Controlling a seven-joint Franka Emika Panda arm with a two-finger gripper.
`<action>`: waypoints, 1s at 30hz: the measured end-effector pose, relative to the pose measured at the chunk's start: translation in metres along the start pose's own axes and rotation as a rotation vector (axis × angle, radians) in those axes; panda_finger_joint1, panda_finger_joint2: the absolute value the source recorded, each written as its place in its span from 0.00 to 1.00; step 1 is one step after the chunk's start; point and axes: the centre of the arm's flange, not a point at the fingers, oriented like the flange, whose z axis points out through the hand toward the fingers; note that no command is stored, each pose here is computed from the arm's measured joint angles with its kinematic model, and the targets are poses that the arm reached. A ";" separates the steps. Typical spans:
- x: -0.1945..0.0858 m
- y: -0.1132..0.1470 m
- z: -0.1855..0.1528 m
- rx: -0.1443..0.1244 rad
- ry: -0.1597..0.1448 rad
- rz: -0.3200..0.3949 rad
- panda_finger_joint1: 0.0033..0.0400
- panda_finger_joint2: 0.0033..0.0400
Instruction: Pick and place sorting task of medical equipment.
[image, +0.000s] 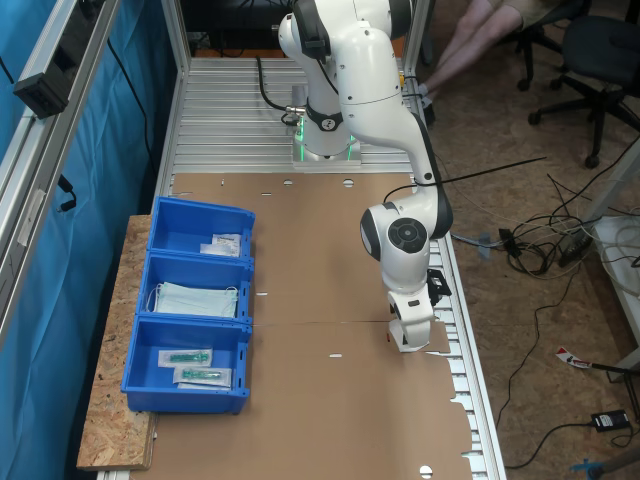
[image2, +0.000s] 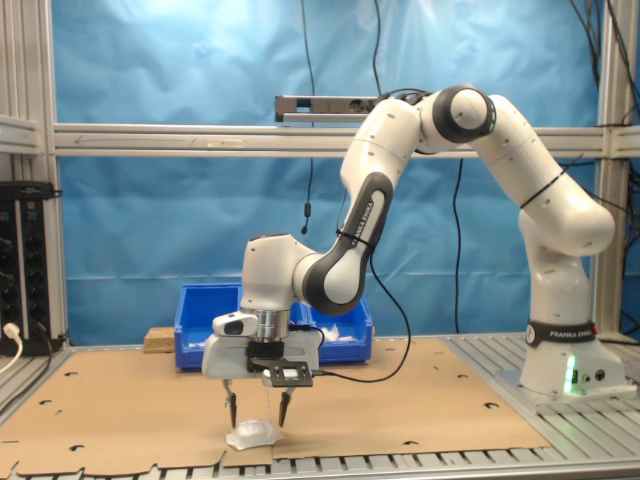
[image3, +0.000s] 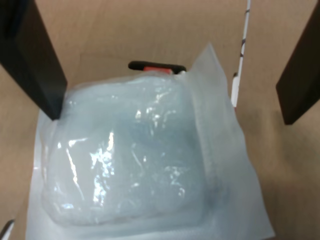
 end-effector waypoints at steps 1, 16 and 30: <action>0.001 0.000 0.000 0.000 0.001 -0.001 1.00 1.00; 0.003 -0.003 0.000 0.003 0.004 -0.005 1.00 1.00; 0.006 -0.001 -0.003 -0.002 0.009 -0.006 1.00 1.00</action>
